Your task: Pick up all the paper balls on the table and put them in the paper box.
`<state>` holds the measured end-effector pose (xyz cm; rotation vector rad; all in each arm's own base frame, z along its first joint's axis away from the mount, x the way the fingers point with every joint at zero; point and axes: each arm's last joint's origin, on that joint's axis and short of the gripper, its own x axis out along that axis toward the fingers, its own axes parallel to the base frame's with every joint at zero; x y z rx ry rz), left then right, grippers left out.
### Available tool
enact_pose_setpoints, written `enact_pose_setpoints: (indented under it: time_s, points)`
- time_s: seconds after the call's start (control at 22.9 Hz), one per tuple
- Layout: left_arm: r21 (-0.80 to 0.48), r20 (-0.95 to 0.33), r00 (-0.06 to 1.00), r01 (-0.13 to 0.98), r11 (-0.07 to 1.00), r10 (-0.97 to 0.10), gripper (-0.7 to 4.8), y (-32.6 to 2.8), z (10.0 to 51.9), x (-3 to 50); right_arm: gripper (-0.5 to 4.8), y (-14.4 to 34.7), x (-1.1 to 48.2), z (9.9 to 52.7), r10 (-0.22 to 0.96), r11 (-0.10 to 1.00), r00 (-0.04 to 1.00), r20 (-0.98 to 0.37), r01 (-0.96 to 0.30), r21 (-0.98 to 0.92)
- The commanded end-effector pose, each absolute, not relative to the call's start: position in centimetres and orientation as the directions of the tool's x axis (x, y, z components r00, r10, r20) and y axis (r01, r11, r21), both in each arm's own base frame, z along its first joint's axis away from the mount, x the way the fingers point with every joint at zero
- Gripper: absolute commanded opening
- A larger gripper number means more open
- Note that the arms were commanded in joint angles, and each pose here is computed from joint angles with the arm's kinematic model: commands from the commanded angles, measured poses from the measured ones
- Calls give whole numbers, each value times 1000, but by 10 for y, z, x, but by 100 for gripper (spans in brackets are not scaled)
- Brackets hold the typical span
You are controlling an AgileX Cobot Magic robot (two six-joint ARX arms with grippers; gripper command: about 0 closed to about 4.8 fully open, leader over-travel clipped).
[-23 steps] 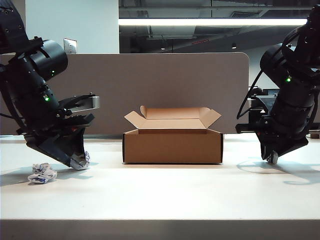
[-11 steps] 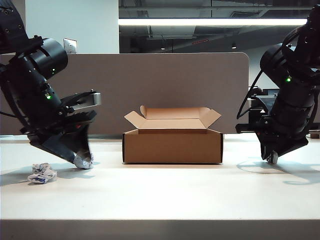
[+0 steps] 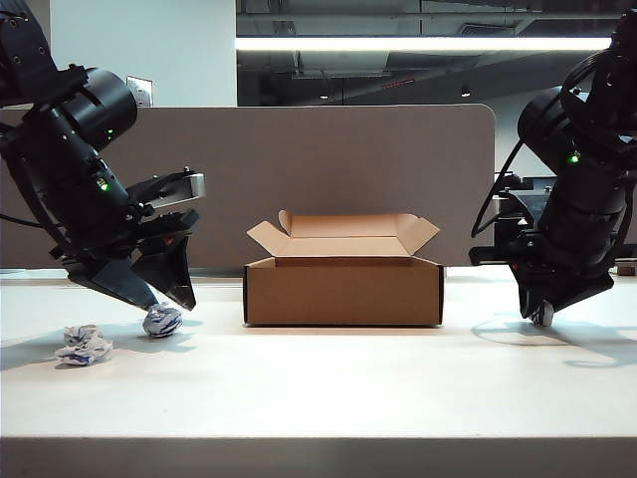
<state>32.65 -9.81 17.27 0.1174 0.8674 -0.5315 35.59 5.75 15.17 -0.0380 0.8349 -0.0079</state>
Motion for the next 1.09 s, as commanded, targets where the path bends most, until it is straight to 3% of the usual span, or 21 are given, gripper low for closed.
enact_pose_setpoints:
  time_s: [0.04, 1.09]
  points:
    - [-94, -750, 542, 480, 872, -379, 274, -98, 174, 327, 102, 58, 358, 156, -19, 999, 688, -725, -8, -34]
    - [-103, -830, 449, 458, 883, -330, 266, -97, 150, 327, 102, 58, 357, 156, -21, 998, 683, -730, -24, -50]
